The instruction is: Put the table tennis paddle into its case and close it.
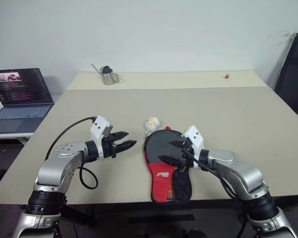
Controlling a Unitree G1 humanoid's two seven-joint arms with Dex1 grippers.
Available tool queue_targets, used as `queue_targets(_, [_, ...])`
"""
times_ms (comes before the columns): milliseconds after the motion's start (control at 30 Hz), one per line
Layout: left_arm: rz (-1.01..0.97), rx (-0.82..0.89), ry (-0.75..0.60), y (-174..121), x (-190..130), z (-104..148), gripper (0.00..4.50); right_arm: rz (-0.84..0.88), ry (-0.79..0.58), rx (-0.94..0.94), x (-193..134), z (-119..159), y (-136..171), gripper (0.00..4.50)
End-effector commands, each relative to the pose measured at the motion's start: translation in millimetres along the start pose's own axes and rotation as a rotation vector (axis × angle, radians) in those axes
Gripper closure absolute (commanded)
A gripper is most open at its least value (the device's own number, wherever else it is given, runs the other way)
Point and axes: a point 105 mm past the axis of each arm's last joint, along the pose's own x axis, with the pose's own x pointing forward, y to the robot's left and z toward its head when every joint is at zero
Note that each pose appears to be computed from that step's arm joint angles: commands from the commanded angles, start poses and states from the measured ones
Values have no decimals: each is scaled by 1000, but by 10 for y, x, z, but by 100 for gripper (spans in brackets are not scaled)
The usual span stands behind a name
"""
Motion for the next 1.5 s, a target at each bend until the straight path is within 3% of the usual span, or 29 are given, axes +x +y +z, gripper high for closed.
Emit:
queue_targets(33, [92, 32, 0, 169, 84, 86, 166, -38, -33, -35, 51, 30, -47, 0])
queue_targets(133, [102, 23, -22, 245, 205, 183, 110, -50, -39, -28, 74, 14, -56, 0])
queue_targets(233, [86, 47, -25, 277, 379, 285, 5, -65, -30, -30, 85, -26, -67, 0])
queue_targets(500, [55, 78, 8, 349, 922, 465, 2, -73, -36, -28, 118, -23, -24, 0])
queue_targets(1033, [105, 40, 136, 239, 1318, 202, 2, -123, -66, -13, 139, 10, 6, 0])
queue_targets(1167, [103, 35, 133, 196, 1356, 170, 94, -139, -81, -24, 126, 27, 3, 0])
queue_targets(1400, [101, 25, 138, 180, 1361, 122, 357, -201, -52, -26, 77, -26, -94, 0])
queue_targets(1500, [113, 21, 143, 206, 1342, 96, 431, -164, 29, 29, 77, -223, -49, 0])
